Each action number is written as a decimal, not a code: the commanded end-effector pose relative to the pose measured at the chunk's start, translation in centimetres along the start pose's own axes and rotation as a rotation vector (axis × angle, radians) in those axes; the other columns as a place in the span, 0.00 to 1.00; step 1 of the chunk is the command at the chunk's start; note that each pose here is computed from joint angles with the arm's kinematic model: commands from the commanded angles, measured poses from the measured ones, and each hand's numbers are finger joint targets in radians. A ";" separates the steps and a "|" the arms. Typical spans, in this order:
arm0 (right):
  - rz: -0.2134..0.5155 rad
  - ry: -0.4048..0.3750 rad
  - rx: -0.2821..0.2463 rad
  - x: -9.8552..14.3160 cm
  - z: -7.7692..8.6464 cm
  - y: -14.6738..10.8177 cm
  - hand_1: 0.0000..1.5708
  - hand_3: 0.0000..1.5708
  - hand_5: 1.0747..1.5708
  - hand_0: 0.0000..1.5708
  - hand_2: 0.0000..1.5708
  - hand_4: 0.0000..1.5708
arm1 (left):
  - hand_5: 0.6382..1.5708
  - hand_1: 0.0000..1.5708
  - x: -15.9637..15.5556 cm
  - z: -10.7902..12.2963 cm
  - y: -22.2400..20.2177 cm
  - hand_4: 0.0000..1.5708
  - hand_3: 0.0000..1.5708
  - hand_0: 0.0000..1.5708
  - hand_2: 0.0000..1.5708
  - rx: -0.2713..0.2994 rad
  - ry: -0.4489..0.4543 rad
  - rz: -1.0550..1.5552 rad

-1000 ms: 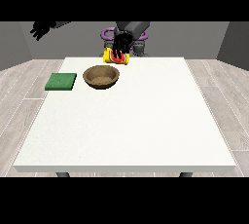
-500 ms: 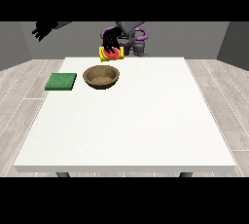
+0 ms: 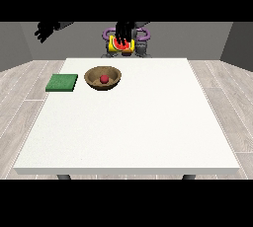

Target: Pick the cup and pour the ball into the bowl, then pick the bowl and place it on the pad

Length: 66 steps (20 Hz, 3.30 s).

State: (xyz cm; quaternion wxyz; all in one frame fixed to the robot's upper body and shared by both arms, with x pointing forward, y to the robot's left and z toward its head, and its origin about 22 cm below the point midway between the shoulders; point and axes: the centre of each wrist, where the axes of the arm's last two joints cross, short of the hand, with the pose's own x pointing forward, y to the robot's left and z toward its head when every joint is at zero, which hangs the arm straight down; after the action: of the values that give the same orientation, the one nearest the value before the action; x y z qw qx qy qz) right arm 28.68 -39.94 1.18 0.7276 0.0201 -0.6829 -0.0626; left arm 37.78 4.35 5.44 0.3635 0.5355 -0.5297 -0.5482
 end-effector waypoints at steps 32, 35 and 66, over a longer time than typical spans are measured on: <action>-0.130 -0.007 -0.158 -9.8 -1.8 7.5 0.00 0.00 0.98 0.00 0.00 0.36 | 0.96 0.00 -34.1 4.0 11.3 0.64 0.00 0.00 0.00 0.199 0.023 1.582; -0.141 -0.077 -0.163 -10.3 -2.0 7.8 0.00 0.00 0.96 0.00 0.00 0.34 | 0.96 0.00 -36.0 4.8 12.6 0.65 0.00 0.00 0.00 0.252 -0.021 1.584; 0.244 0.125 -0.451 -11.5 0.2 3.4 1.00 0.87 0.93 1.00 1.00 0.61 | 0.95 0.00 -38.8 7.2 17.0 0.73 0.00 0.00 0.00 0.295 -0.092 1.591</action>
State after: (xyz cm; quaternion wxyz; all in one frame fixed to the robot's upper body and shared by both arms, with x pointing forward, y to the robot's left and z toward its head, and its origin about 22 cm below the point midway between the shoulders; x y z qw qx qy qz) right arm 30.63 -31.95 -8.13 0.6686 -0.1354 -0.7140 -0.1577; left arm 33.97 40.55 28.07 0.5385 0.0217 -0.8394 -0.0706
